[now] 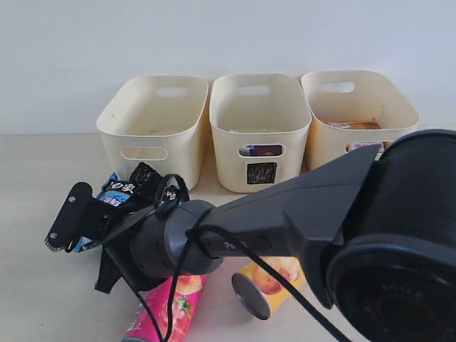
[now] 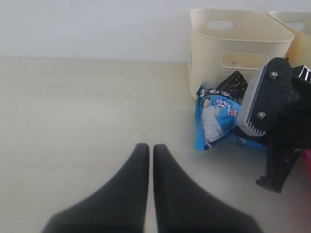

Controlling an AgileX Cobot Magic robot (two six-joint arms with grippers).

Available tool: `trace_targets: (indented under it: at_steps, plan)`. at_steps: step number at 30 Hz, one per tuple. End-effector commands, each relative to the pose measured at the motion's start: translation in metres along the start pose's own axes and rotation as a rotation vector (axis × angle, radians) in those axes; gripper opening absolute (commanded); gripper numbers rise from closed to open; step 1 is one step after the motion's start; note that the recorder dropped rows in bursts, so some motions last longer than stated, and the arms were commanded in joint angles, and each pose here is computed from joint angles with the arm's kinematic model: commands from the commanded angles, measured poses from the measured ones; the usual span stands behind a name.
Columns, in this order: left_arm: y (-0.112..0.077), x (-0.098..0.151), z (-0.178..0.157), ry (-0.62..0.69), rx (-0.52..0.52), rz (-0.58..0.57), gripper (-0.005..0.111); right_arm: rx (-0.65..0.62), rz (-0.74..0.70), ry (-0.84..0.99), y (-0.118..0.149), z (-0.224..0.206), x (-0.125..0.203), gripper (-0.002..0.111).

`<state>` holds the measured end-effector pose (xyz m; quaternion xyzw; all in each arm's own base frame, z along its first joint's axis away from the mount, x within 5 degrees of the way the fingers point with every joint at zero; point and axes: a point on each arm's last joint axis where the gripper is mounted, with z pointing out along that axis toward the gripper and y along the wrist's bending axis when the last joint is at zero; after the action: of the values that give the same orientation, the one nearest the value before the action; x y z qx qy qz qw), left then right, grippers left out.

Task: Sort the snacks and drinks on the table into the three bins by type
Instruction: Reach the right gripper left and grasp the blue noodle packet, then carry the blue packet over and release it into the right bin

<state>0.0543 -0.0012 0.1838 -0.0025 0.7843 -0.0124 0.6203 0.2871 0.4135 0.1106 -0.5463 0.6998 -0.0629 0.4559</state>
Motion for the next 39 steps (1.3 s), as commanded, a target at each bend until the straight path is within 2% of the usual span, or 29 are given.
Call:
trace_targets:
  at_steps: [1,7,11,18,27,35,39]
  plan:
    - [0.0,-0.002,0.0,-0.012,0.001,-0.007,0.004,0.016,0.01,-0.022,0.0,-0.016,-0.014,0.0]
    - [0.0,-0.002,0.0,-0.012,0.001,-0.007,0.004,0.029,0.007,-0.122,0.003,-0.058,-0.053,0.0]
    - [0.0,-0.002,0.0,-0.012,0.001,-0.007,0.004,0.155,-0.05,-0.141,0.004,-0.086,-0.07,0.0]
    - [0.0,-0.002,0.0,-0.012,0.001,-0.007,0.004,0.241,-0.086,-0.149,-0.016,-0.123,-0.068,0.0]
    - [0.0,-0.002,0.0,-0.012,0.001,-0.007,0.004,0.34,-0.125,-0.152,-0.078,-0.178,-0.032,0.0]
    - [0.0,-0.002,0.0,-0.012,0.001,-0.007,0.004,0.432,-0.025,-0.105,-0.169,-0.197,0.018,0.0]
    - [0.0,-0.002,0.0,-0.012,0.001,-0.007,0.004,0.392,-0.017,-0.095,-0.208,-0.188,0.049,0.0]
